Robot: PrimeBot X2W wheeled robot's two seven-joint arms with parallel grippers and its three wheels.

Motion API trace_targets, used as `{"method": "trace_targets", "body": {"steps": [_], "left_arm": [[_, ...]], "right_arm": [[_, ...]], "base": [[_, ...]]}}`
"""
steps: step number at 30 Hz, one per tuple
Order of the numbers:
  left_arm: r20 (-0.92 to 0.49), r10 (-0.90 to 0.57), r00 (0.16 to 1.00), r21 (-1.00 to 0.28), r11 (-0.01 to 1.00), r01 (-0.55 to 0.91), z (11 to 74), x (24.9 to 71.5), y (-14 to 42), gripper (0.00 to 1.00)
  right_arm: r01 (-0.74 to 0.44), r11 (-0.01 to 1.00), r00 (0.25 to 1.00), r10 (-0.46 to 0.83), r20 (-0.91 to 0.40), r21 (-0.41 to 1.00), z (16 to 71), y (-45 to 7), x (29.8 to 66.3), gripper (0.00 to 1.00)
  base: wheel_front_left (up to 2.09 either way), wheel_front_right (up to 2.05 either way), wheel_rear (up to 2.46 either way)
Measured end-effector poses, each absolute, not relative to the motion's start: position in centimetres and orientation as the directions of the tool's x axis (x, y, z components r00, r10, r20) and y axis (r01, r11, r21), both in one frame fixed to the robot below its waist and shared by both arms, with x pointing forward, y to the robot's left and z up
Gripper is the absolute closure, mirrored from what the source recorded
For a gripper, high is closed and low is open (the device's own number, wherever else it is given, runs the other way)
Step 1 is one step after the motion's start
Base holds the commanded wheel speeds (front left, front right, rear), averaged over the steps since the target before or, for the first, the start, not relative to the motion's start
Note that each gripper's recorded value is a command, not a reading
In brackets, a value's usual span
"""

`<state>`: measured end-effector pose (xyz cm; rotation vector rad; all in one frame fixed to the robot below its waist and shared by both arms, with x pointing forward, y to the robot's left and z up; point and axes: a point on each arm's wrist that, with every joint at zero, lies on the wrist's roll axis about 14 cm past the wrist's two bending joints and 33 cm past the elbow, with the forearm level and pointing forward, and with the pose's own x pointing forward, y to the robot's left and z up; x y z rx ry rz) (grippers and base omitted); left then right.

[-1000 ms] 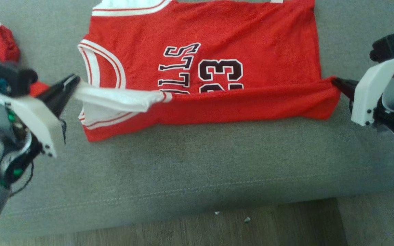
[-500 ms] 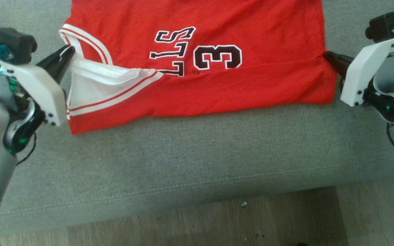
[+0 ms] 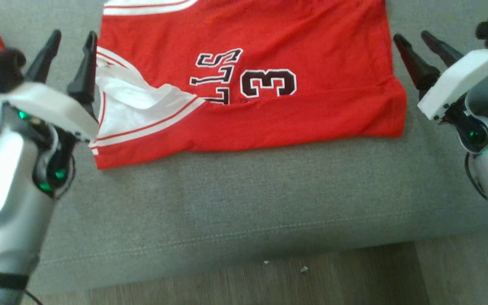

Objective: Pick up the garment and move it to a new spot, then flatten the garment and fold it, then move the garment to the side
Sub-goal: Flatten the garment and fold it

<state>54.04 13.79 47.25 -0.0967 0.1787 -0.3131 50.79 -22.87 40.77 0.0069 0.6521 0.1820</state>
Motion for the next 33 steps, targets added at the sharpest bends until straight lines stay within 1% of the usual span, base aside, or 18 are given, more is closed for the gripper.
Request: {"method": "trace_targets", "body": {"steps": [3,8,9,12,15,18,19,21,24,28,33], "left_arm": [[-0.089,-0.277,0.957,-0.170,0.951,0.259,48.4,52.7,14.0,0.00],[-0.013,-0.215,0.977,-0.220,0.953,0.207,49.8,49.7,14.1,0.00],[0.014,-0.198,0.980,-0.242,0.950,0.195,50.6,48.6,13.8,0.00],[0.050,-0.166,0.985,-0.279,0.945,0.173,51.7,46.9,13.4,0.00],[0.074,-0.144,0.987,-0.285,0.945,0.159,52.3,45.1,13.2,0.00],[0.084,-0.163,0.983,-0.224,0.958,0.178,52.2,43.3,12.7,0.00],[0.081,-0.159,0.984,-0.221,0.960,0.173,51.9,42.8,12.6,0.00],[0.069,-0.154,0.986,-0.216,0.962,0.165,51.4,41.9,12.3,0.00],[0.061,-0.118,0.991,-0.250,0.960,0.129,51.0,40.8,12.2,0.00],[0.045,-0.093,0.995,-0.253,0.962,0.102,50.3,39.8,12.5,0.00],[0.036,-0.112,0.993,-0.230,0.966,0.117,49.6,39.8,12.2,0.00]], "right_arm": [[-0.167,0.981,0.842,0.193,-0.503,0.096,43.0,-22.2,51.0,0.00],[-0.192,0.970,0.898,0.235,-0.373,0.148,45.1,-20.5,49.5,0.00],[-0.201,0.968,0.916,0.240,-0.321,0.150,46.0,-20.1,48.8,0.00],[-0.210,0.968,0.943,0.238,-0.231,0.138,47.7,-19.8,48.2,0.00],[-0.219,0.968,0.959,0.237,-0.156,0.124,48.8,-19.3,47.5,0.00],[-0.228,0.967,0.966,0.239,-0.100,0.113,49.4,-18.6,46.8,0.00],[-0.223,0.967,0.969,0.234,-0.082,0.121,49.5,-18.5,46.6,0.00],[-0.219,0.968,0.972,0.228,-0.060,0.123,49.6,-18.1,46.0,0.00],[-0.221,0.968,0.973,0.228,-0.049,0.115,49.1,-17.2,44.5,0.00],[-0.206,0.966,0.975,0.216,-0.049,0.155,48.1,-15.8,42.6,0.00],[-0.193,0.968,0.979,0.201,-0.038,0.158,48.1,-15.4,41.9,0.00]], "base": [[0.00,0.00,0.00],[0.00,0.00,0.00],[0.00,0.00,0.00],[0.00,0.00,0.00],[0.00,0.00,0.00],[0.00,0.00,0.00],[0.00,0.00,0.00],[0.00,0.00,0.00],[0.00,0.00,0.00],[0.00,0.00,0.00],[0.00,0.00,0.00]]}}
